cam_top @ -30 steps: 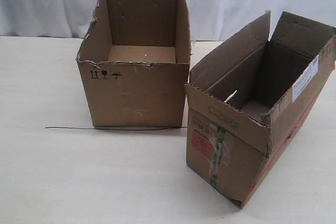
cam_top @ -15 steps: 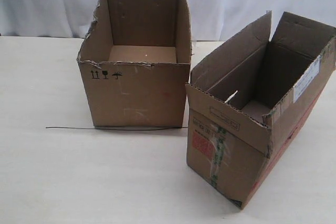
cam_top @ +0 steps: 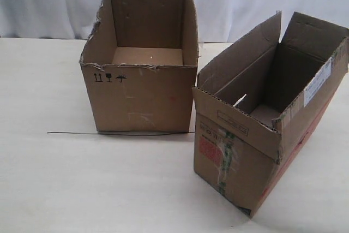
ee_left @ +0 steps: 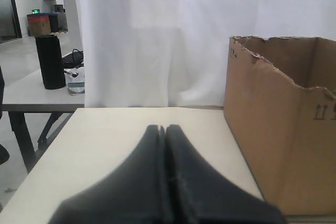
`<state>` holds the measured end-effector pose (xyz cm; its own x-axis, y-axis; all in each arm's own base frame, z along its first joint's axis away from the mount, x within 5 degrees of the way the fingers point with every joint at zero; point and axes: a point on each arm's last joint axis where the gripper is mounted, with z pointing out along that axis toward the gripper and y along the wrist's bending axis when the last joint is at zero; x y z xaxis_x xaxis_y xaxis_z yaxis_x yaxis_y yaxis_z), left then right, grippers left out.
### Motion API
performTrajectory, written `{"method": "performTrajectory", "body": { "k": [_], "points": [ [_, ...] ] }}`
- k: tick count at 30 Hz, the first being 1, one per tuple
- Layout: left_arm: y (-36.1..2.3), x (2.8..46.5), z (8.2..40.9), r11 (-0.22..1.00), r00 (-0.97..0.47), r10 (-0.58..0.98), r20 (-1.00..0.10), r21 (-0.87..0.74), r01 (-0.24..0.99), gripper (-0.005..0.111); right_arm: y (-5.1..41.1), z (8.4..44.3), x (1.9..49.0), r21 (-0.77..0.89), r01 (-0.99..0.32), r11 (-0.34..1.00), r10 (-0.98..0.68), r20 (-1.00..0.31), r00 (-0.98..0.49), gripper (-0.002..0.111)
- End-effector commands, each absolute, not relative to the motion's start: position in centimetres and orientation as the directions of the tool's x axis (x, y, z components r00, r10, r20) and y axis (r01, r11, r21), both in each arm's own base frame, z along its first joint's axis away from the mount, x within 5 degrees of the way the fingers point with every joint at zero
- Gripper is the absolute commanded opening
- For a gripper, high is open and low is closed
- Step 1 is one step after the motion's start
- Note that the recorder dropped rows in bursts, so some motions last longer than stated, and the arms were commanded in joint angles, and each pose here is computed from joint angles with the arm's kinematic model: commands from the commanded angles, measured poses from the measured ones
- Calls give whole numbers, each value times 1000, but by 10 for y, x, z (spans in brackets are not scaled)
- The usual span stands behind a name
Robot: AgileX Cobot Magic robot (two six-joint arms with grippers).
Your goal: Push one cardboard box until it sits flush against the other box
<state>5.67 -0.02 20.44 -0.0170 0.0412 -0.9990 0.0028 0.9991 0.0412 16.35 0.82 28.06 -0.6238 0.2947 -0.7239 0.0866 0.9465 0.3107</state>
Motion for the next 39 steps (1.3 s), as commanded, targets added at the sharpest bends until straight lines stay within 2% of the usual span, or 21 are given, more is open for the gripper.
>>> {"method": "performTrajectory", "body": {
  "k": [1,5,9,13,17,22,24,30,33,36,39],
  "points": [
    [0,56,205,999,-6,37,-999,37,-2,0,-26,313,181,112,232,966,252,-604,-756,5],
    [0,56,205,999,-6,37,-999,37,-2,0,-23,316,196,147,191,970,238,-460,-856,5],
    [0,56,204,999,-10,37,-999,37,-2,0,-27,277,223,157,176,972,212,-256,-943,5],
    [0,56,204,999,-10,37,-999,37,-2,0,-49,272,231,264,274,925,346,-282,-895,5],
    [0,56,204,999,-10,37,-999,37,-2,0,-73,275,236,514,305,802,500,-296,-814,5],
    [0,56,204,999,-10,37,-999,37,-2,0,-84,234,243,693,332,640,530,-85,-844,5],
    [0,56,204,999,-10,37,-999,37,-2,0,-81,211,243,725,346,595,523,-22,-852,5],
    [0,56,204,999,-10,37,-999,37,-2,0,-83,162,250,747,405,528,595,15,-804,5],
    [0,56,204,999,-10,37,-999,37,-2,0,-84,145,264,819,394,417,659,26,-751,5],
    [0,56,204,999,-10,37,-999,37,-2,0,-87,124,274,854,422,306,703,96,-704,5],
    [0,56,204,999,-10,37,-999,37,-2,0,-88,102,280,866,430,256,679,156,-717,5]
  ]
}}
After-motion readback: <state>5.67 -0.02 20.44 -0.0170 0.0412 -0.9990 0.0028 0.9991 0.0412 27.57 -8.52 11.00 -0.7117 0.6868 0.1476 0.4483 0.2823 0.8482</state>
